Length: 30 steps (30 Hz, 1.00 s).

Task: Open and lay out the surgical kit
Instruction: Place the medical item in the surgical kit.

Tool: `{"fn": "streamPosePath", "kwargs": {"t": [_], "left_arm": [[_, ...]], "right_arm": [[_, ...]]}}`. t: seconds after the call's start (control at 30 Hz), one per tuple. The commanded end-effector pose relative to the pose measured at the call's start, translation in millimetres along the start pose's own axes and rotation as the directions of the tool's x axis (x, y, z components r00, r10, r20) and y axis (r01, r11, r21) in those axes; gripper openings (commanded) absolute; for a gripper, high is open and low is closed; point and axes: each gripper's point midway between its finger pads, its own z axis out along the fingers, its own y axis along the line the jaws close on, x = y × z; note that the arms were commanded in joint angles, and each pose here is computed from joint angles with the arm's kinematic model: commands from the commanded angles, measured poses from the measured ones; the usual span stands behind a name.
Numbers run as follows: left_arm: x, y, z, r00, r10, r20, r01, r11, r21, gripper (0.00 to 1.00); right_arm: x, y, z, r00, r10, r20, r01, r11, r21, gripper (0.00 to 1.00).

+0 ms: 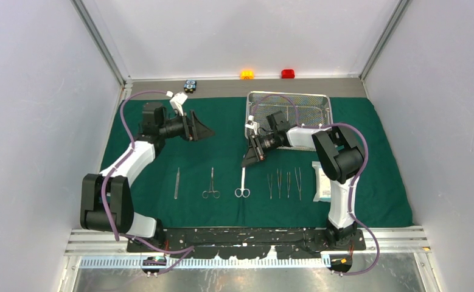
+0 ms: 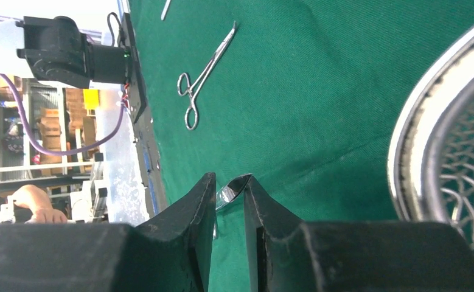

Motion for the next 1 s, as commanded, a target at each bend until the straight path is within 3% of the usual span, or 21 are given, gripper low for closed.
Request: {"fn": "streamPosePath", "kwargs": {"t": [0.0,0.97], "left_arm": [[-13,-6,-1,0.999,0.045,0.030,-0.046,0.998,0.032,0.71],[-12,-7,-1,0.999,0.038,0.032,-0.039,0.999,0.034,0.71]], "right_arm": [[11,-21,0,0.998,0.054,-0.034,-0.049,0.992,0.118,0.30],[1,-9,-7,0.998,-0.018,-0.059,0.028,0.982,0.185,0.39]]}}
